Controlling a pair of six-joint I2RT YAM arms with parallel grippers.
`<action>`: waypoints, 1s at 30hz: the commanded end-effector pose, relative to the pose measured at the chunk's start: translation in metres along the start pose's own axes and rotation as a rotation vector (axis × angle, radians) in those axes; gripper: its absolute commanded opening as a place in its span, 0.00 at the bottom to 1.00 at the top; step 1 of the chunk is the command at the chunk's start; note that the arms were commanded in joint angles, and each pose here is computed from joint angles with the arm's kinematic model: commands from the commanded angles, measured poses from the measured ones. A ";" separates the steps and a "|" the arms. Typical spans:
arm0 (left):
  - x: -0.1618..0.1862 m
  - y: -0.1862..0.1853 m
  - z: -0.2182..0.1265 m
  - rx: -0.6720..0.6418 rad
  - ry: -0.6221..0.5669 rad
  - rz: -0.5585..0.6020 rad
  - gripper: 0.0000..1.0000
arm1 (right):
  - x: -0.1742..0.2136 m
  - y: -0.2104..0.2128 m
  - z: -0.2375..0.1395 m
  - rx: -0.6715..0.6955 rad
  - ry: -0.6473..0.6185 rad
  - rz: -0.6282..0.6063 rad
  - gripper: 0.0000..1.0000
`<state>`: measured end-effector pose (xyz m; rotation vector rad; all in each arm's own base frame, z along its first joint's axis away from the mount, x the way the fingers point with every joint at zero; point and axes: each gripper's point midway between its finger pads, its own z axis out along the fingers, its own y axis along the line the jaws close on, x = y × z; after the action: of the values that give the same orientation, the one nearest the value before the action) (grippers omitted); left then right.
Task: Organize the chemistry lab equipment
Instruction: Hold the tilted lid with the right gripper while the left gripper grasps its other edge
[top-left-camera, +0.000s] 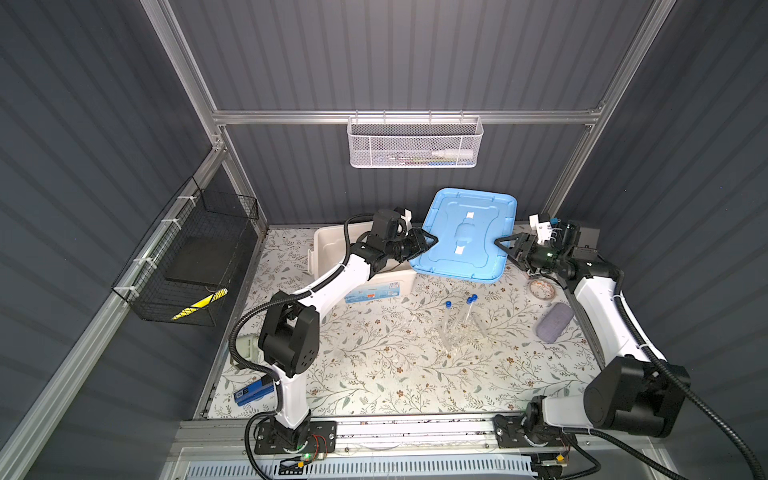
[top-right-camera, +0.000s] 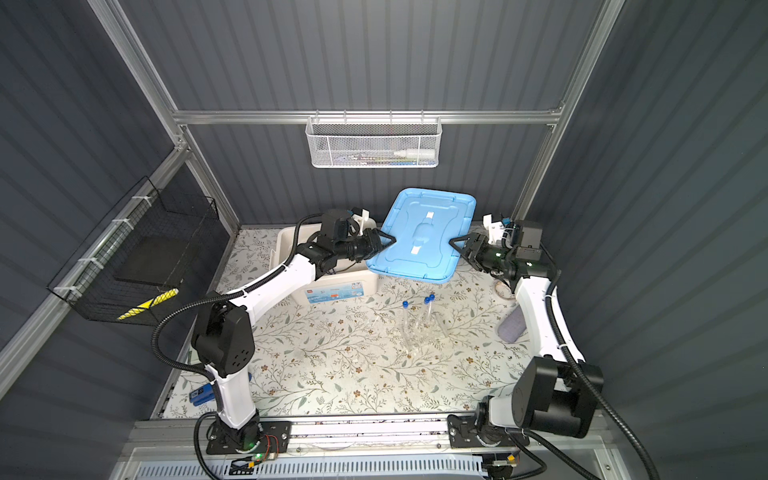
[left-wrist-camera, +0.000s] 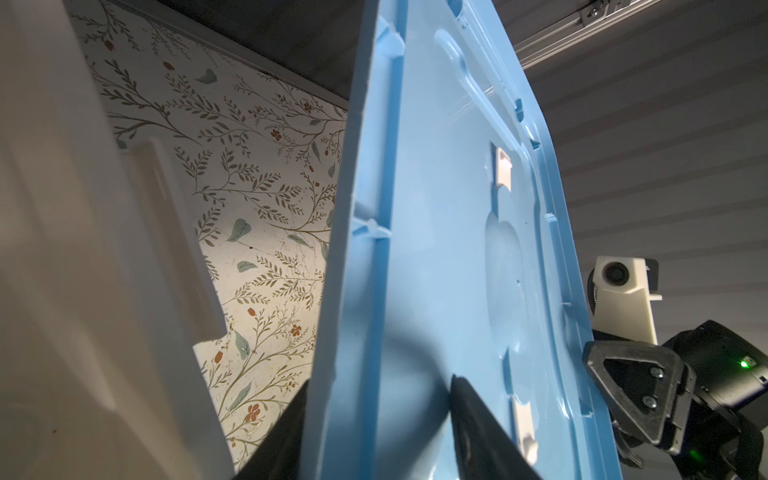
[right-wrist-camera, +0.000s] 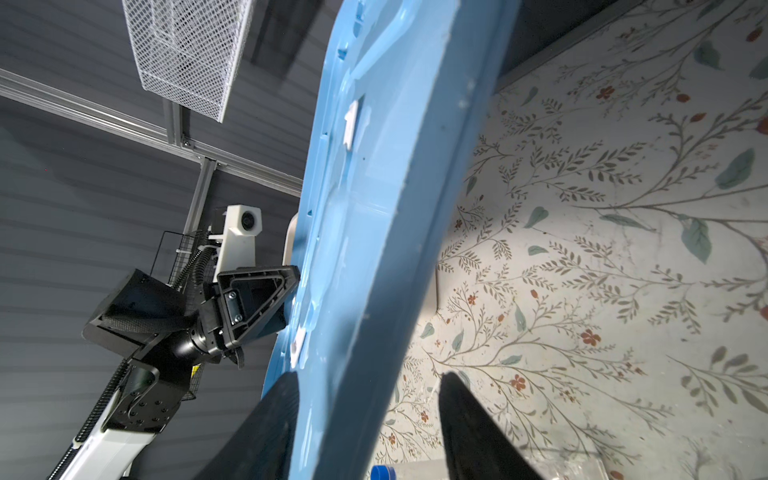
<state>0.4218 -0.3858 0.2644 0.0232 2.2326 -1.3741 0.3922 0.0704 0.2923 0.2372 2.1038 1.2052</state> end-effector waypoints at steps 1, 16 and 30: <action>-0.014 -0.055 -0.021 0.127 -0.052 0.056 0.17 | -0.004 0.008 0.006 -0.061 -0.003 0.014 0.51; -0.010 -0.056 -0.021 0.129 -0.050 0.069 0.23 | -0.015 0.014 0.015 -0.064 -0.033 0.069 0.20; -0.015 -0.053 -0.040 0.039 -0.081 0.125 0.82 | -0.015 0.034 0.000 -0.046 -0.024 0.011 0.05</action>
<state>0.4155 -0.3826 0.2852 0.0610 2.1807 -1.3426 0.4063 0.0793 0.3089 0.3359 2.0715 1.2903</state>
